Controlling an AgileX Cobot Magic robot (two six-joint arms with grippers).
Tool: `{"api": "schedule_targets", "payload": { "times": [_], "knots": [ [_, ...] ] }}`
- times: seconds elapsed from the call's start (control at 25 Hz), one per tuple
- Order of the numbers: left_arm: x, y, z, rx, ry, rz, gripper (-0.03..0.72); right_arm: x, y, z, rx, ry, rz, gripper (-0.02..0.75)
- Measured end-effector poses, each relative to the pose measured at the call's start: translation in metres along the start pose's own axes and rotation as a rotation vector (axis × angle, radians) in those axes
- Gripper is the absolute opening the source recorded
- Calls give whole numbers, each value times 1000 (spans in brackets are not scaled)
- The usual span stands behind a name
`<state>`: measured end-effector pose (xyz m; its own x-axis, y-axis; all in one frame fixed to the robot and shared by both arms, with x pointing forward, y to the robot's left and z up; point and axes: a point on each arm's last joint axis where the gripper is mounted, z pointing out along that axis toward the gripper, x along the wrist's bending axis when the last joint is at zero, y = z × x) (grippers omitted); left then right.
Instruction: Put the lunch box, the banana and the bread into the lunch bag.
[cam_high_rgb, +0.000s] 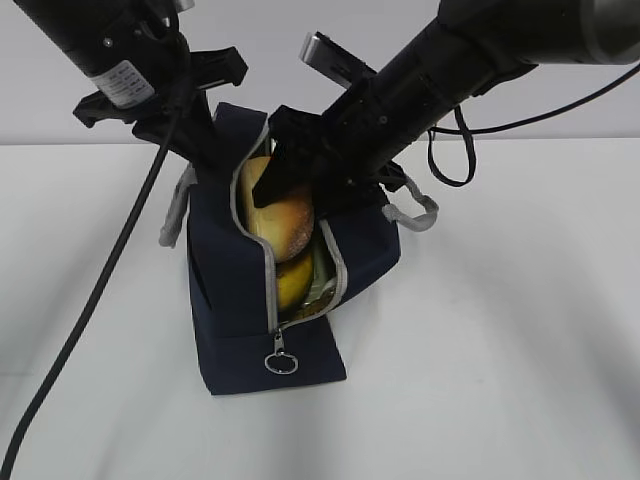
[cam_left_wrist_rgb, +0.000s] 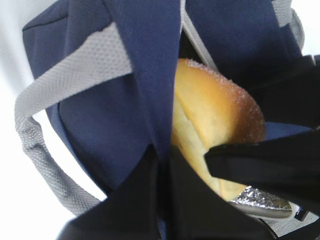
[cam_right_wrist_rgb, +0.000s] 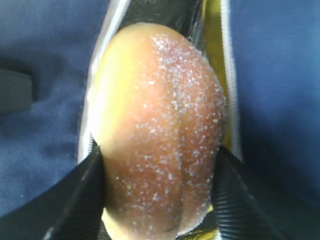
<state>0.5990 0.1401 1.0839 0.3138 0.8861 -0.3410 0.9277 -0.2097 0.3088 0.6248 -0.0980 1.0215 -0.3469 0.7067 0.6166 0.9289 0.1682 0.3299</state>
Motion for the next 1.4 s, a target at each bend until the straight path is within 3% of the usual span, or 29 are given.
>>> {"api": "schedule_targets", "payload": {
  "times": [0.28,1.4],
  "knots": [
    [0,0,0,-1,0,0,0,1,2,0,3,8,-3,614],
    [0,0,0,3,0,0,0,20,19,-34,-21,-81,-124,665]
  ]
}}
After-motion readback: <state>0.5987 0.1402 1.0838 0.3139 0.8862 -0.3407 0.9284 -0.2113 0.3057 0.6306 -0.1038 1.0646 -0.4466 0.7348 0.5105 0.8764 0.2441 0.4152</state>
